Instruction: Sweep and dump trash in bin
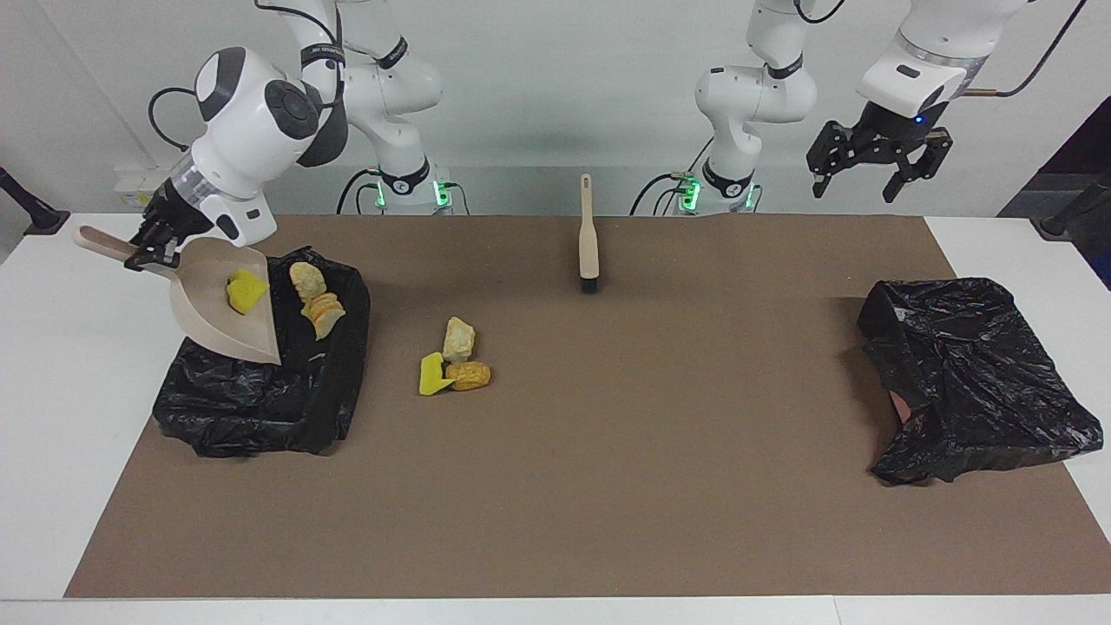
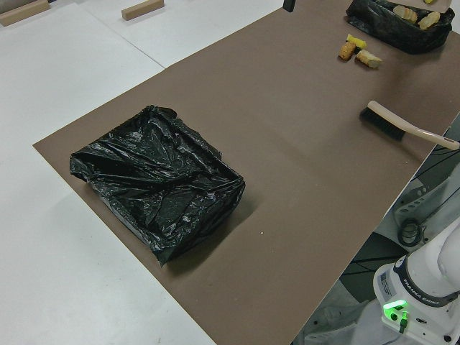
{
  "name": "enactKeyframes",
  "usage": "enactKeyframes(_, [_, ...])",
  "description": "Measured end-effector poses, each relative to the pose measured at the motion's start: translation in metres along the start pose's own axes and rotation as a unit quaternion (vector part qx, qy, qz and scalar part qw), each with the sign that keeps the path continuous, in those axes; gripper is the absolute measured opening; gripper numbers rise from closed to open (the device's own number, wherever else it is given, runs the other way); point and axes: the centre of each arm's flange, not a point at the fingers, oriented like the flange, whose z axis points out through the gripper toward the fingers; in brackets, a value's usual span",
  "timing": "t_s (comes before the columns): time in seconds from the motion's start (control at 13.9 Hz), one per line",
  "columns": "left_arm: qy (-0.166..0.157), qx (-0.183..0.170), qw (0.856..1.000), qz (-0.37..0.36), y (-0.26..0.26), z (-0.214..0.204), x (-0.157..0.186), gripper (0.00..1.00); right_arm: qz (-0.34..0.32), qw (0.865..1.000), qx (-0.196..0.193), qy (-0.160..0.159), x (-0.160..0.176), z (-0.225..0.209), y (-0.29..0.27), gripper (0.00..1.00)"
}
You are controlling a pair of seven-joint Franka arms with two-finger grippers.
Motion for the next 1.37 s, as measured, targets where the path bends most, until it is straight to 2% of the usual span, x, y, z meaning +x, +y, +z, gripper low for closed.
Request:
enactKeyframes(0.14, [-0.002,0.0,1.0,-0.003,-0.003,0.0,0.0,1.0,-0.009,1.0,-0.007,-0.018,0.009,-0.011,0.005,0.32])
enactKeyframes(0.5, [0.001,-0.001,1.0,-0.01,-0.013,-0.005,-0.003,1.0,0.004,1.0,0.01,-0.024,0.02,-0.002,0.0,0.32])
enactKeyframes(1.01, [0.006,-0.001,1.0,-0.01,-0.013,-0.013,-0.008,1.0,0.025,0.999,0.012,-0.033,-0.014,-0.003,-0.023,0.32])
enactKeyframes(1.15, [0.006,-0.001,1.0,-0.01,-0.013,-0.013,-0.008,1.0,0.053,0.998,0.02,-0.019,-0.038,-0.001,-0.042,0.32])
enactKeyframes(1.37, [0.006,-0.001,1.0,-0.01,-0.013,-0.013,-0.008,1.0,0.11,0.991,0.056,0.053,-0.061,0.01,-0.081,0.32])
